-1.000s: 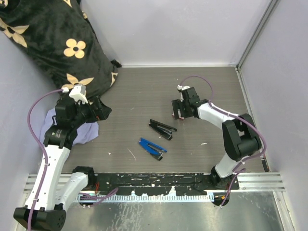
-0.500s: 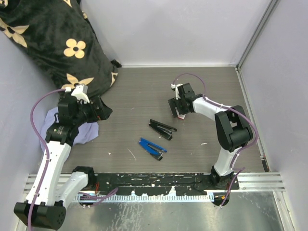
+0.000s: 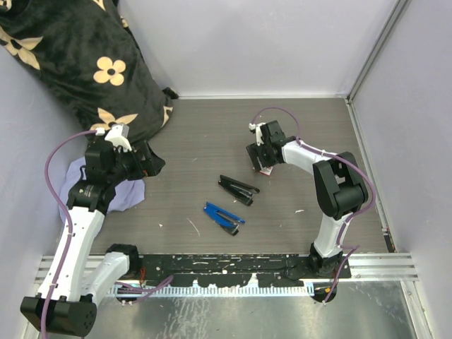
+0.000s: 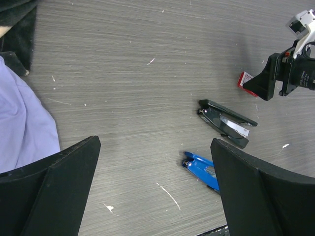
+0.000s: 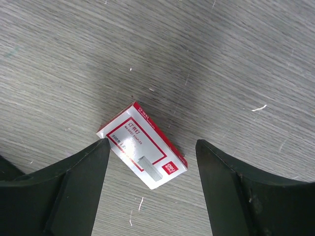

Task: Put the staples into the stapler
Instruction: Pick up the staple box from the center of the board.

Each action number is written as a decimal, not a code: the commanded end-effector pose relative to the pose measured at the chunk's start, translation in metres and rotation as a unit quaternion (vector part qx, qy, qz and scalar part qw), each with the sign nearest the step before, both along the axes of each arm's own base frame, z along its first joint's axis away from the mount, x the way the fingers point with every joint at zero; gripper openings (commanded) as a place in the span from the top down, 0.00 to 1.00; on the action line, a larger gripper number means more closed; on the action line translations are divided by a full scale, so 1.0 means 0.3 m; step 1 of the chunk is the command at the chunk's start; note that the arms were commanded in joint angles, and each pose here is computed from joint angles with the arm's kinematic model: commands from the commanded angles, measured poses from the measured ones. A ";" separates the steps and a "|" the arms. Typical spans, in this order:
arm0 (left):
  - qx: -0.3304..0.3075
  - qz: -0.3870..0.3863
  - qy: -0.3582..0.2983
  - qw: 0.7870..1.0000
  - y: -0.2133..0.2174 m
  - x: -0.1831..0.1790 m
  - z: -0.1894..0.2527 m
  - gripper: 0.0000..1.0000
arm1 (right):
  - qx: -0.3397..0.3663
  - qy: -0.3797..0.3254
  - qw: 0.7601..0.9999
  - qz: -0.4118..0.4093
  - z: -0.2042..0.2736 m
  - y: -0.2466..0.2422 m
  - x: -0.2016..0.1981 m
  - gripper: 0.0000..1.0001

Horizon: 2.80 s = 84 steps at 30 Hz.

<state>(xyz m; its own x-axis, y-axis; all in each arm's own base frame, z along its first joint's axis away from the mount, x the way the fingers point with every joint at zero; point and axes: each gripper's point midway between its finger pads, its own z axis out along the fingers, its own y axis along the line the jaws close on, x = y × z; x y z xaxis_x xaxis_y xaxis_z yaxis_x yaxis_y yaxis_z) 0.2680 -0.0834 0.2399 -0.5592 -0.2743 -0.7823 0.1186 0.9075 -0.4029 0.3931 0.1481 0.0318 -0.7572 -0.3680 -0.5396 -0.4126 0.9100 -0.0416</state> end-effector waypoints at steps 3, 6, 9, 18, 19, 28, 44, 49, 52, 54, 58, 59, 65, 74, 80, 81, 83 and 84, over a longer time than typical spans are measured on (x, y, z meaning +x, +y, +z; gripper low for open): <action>0.000 -0.012 -0.020 1.000 -0.010 0.004 0.031 0.02 | 0.023 -0.003 0.999 0.026 0.045 0.030 -0.008 0.20; -0.001 -0.012 -0.018 1.000 -0.011 0.005 0.029 0.02 | 0.026 -0.005 0.999 0.031 0.059 0.029 -0.018 0.18; -0.001 -0.012 -0.017 1.000 -0.012 0.003 0.028 0.02 | 0.026 -0.006 0.999 0.033 0.063 0.027 -0.022 0.17; -0.002 -0.013 -0.016 1.000 -0.013 0.002 0.026 0.02 | 0.018 0.003 0.999 0.042 0.045 0.019 -0.043 0.16; -0.001 -0.013 -0.016 1.000 -0.012 0.003 0.025 0.02 | 0.019 0.003 0.999 0.044 0.049 0.023 -0.046 0.16; -0.001 -0.013 -0.011 1.000 -0.013 0.004 0.018 0.02 | -0.001 0.023 0.997 0.068 0.023 0.073 -0.114 0.20; -0.002 -0.013 -0.005 1.000 -0.015 0.007 0.011 0.02 | -0.062 0.020 0.997 0.049 -0.027 0.012 -0.108 0.35; -0.002 -0.013 -0.005 1.000 -0.015 0.008 0.009 0.02 | -0.054 0.014 0.998 0.040 -0.016 0.003 -0.093 0.40; -0.003 -0.014 -0.003 1.000 -0.016 0.008 0.006 0.02 | -0.044 0.009 0.998 0.038 -0.005 0.006 -0.087 0.43; -0.003 -0.015 -0.003 1.000 -0.017 0.008 0.007 0.02 | -0.040 0.005 0.999 0.035 0.002 0.004 -0.080 0.45; -0.005 -0.017 -0.001 1.000 -0.021 0.009 0.004 0.02 | -0.034 -0.007 0.999 0.032 0.030 0.003 -0.070 0.46; -0.006 -0.018 0.000 1.000 -0.023 0.011 0.003 0.02 | -0.031 -0.010 0.999 0.032 0.039 0.005 -0.068 0.46; -0.016 -0.028 0.008 0.999 -0.040 0.017 -0.005 0.02 | -0.020 -0.034 0.999 0.037 0.097 0.011 -0.055 0.48; -0.022 -0.036 0.016 0.999 -0.052 0.018 -0.016 0.02 | -0.019 -0.025 0.998 0.052 0.067 0.027 -0.049 0.46; -0.022 -0.038 0.019 0.999 -0.054 0.017 -0.020 0.02 | -0.030 -0.020 0.998 0.047 0.041 0.015 -0.040 0.36; -0.022 -0.038 0.020 0.999 -0.054 0.017 -0.021 0.02 | -0.030 -0.018 0.998 0.049 0.035 0.018 -0.040 0.35; -0.023 -0.039 0.020 0.999 -0.055 0.017 -0.022 0.02 | -0.028 -0.012 0.998 0.053 0.022 0.024 -0.036 0.34; -0.023 -0.038 0.021 0.999 -0.054 0.017 -0.023 0.02 | -0.026 -0.010 0.998 0.055 0.017 0.029 -0.034 0.35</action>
